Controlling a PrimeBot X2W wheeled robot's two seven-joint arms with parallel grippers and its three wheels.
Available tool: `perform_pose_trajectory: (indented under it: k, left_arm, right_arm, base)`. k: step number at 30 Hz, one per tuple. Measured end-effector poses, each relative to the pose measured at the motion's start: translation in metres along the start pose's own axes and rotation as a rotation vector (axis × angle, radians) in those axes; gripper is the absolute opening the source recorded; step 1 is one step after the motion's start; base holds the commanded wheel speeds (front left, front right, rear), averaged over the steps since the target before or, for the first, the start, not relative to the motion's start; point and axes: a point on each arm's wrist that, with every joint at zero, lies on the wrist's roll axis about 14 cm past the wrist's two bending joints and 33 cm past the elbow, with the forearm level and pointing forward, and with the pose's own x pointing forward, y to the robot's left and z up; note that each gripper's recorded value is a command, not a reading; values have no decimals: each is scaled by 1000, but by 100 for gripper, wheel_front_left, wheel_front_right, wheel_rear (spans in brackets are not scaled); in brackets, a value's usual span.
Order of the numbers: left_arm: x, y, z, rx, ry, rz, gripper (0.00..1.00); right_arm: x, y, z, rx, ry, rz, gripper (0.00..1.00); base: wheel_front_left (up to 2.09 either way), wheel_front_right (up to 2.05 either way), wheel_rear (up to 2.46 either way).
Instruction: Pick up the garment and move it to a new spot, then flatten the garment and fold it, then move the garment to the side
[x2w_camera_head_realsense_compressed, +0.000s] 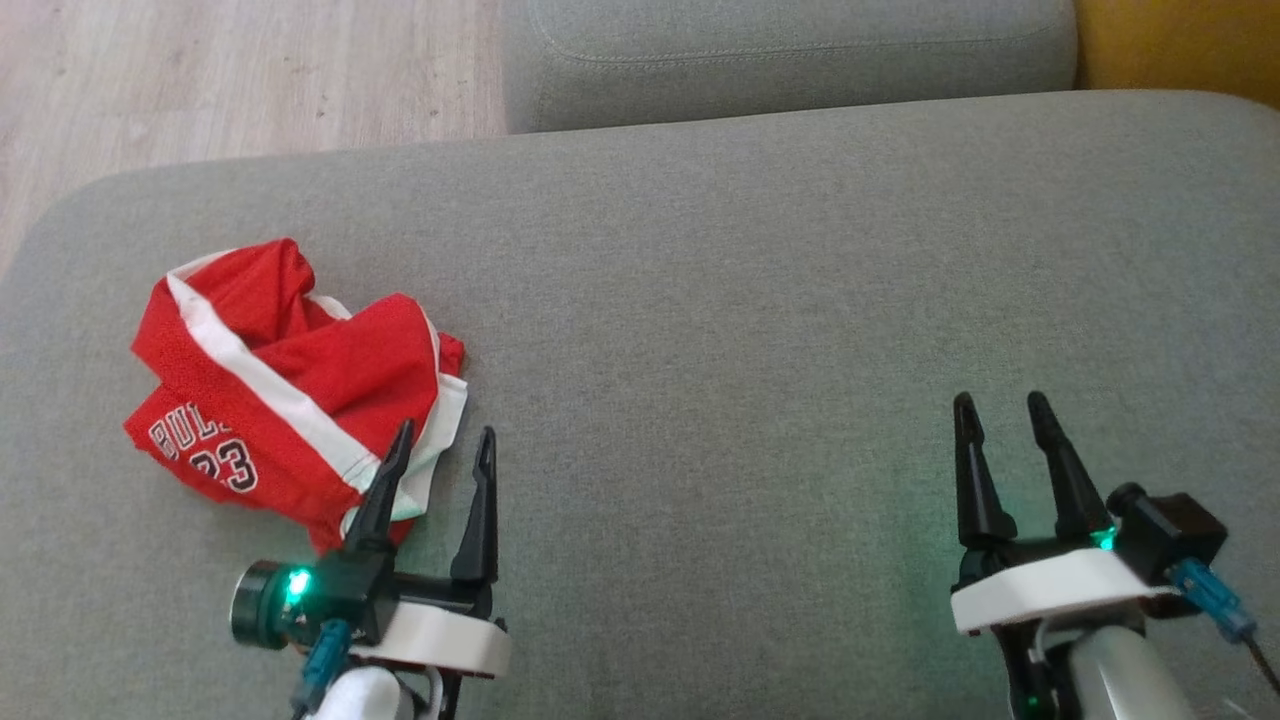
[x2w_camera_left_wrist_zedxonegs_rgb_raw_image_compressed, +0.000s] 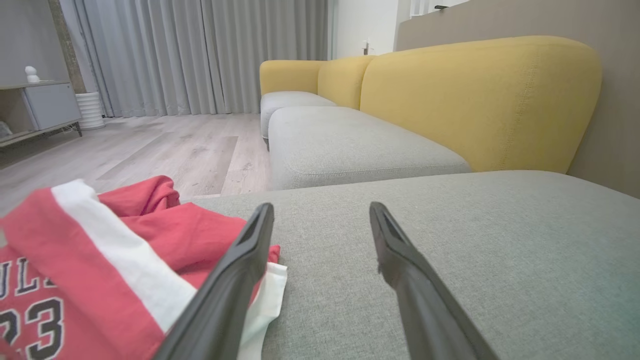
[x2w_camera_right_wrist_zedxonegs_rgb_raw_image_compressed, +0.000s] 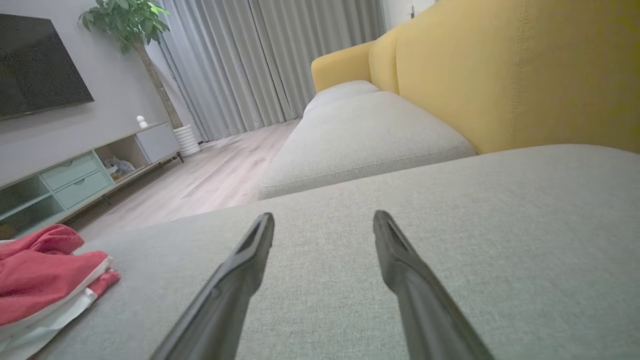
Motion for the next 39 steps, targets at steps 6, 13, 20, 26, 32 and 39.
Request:
perform_pose_trajectory:
  k: [6,13,20,26,32,39]
  left_arm:
    - [2,4,4,-21,-14,17,100]
    - [3,5,4,-39,-17,18,100]
    - [-6,18,3,-36,-13,61,100]
    - [-17,41,7,-33,-29,138,100]
    - [-40,61,4,-32,-20,214,100]
    - [-63,81,4,-32,-25,299,100]
  right_arm:
    - [-3,-4,-9,-3,30,-13,100]
    - [-3,-2,-5,-22,18,-5,100]
    - [3,14,-4,-73,16,53,100]
    - [11,38,-7,-85,21,130,100]
    - [17,67,-10,-85,28,218,100]
    - [20,99,-14,-88,37,316,100]
  base:
    - [0,0,0]
    - [0,0,0]
    - [0,0,0]
    - [0,0,0]
    - [0,0,0]
    - [0,0,0]
